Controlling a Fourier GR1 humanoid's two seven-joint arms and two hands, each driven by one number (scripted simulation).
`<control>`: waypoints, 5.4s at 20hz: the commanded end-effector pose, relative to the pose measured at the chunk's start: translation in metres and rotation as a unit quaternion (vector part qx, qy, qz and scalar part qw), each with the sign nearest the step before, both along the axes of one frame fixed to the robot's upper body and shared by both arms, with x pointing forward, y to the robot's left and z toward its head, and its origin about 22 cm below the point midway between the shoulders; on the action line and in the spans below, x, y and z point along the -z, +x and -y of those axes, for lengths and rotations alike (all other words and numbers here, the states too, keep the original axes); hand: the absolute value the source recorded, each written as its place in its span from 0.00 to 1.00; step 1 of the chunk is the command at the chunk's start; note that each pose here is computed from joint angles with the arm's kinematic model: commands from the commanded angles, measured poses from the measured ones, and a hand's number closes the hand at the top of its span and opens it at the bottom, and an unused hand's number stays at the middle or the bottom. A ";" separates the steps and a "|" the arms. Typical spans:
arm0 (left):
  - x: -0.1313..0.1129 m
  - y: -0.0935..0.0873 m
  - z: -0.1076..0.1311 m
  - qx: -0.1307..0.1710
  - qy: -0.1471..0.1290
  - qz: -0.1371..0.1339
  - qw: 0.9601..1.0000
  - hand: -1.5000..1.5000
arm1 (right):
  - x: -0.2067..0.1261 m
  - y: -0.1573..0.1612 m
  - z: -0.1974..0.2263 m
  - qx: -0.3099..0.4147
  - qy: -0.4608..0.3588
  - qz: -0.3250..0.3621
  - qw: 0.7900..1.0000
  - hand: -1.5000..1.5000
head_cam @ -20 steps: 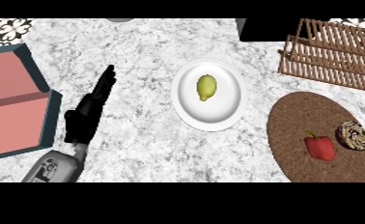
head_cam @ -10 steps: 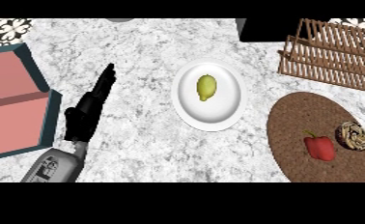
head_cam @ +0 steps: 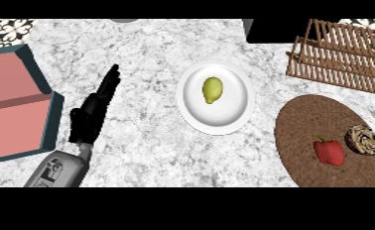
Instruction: Pick the bell pepper from the placemat and place it in the tiered shelf
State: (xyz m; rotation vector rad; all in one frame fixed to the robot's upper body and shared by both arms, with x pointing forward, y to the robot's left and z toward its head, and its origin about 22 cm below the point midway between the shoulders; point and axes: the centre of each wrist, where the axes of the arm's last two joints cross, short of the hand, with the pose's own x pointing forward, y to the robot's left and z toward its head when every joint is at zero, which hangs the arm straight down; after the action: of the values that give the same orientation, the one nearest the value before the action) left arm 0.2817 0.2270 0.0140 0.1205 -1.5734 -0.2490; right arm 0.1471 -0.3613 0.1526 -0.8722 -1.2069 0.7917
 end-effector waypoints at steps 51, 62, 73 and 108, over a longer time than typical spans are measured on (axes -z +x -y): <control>0.000 -0.006 0.002 -0.001 0.004 0.005 1.000 0.50 | 0.100 0.035 -0.056 0.068 -0.063 -0.038 0.995 0.00; 0.002 -0.004 -0.015 0.008 -0.003 0.000 1.000 0.50 | 0.117 0.048 -0.051 0.064 -0.058 -0.055 0.995 0.00; -0.014 0.010 0.009 0.004 -0.001 0.000 1.000 0.50 | 0.152 0.041 -0.056 0.023 -0.093 -0.076 0.993 1.00; -0.002 -0.001 0.001 0.005 -0.004 -0.001 1.000 0.50 | -0.053 0.049 -0.177 0.154 0.115 0.199 0.961 1.00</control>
State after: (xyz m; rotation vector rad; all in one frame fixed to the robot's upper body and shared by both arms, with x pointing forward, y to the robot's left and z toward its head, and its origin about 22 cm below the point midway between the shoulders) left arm 0.2836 0.2261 0.0193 0.1112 -1.5757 -0.2532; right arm 0.2125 -0.1790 0.1801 -0.9193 -1.4306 0.2864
